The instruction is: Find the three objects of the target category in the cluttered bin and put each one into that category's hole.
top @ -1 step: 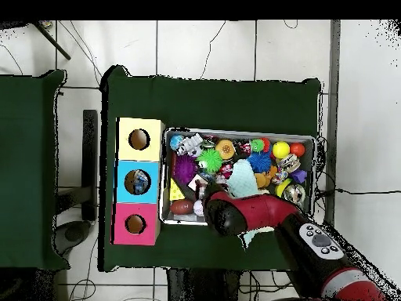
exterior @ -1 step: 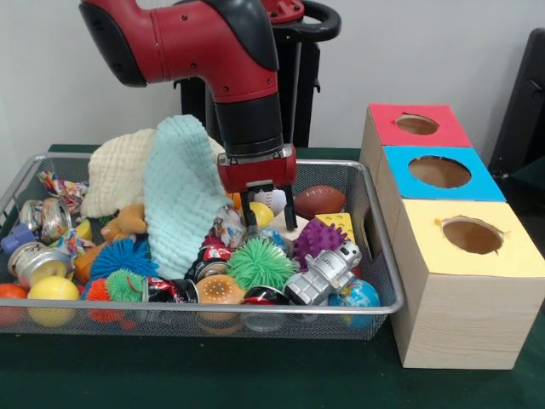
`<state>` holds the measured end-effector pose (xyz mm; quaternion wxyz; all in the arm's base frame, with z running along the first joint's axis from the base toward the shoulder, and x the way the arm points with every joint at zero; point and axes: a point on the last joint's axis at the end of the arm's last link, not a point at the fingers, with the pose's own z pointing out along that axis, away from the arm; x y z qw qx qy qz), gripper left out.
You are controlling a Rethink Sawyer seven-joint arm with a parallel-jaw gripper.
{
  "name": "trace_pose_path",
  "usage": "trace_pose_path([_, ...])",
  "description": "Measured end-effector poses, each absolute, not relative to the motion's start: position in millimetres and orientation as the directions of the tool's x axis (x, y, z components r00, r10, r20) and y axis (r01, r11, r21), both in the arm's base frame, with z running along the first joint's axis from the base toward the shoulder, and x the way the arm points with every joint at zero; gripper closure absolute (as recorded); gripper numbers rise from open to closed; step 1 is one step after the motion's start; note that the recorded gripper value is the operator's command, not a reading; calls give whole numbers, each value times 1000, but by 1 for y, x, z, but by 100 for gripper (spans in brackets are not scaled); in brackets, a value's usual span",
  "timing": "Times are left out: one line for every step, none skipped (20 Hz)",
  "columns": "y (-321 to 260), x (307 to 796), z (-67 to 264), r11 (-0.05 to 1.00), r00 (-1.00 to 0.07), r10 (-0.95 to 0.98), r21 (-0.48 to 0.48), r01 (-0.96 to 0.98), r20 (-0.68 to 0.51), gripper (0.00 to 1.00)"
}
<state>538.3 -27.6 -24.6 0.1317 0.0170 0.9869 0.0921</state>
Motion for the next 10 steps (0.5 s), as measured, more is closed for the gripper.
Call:
trace_pose_path([-28,539,-25,982,-965,59,188,10,-257,0])
trace_pose_path([-28,539,-25,982,-964,60,189,11,-257,0])
trace_pose_path([-28,539,-25,982,-964,60,190,11,-258,0])
trace_pose_path([-28,539,-25,982,-964,60,190,11,-257,0])
trace_pose_path([-28,539,-25,982,-964,61,190,11,-257,0])
trace_pose_path([-28,539,-25,982,-965,61,191,11,-257,0])
trace_pose_path([-28,539,-25,981,-965,61,191,11,-257,0])
trace_pose_path([-28,539,-25,981,-965,62,192,12,-256,0])
trace_pose_path([-28,539,-24,981,-965,62,193,12,-255,0])
trace_pose_path([-28,539,-24,981,-965,63,194,13,-254,0])
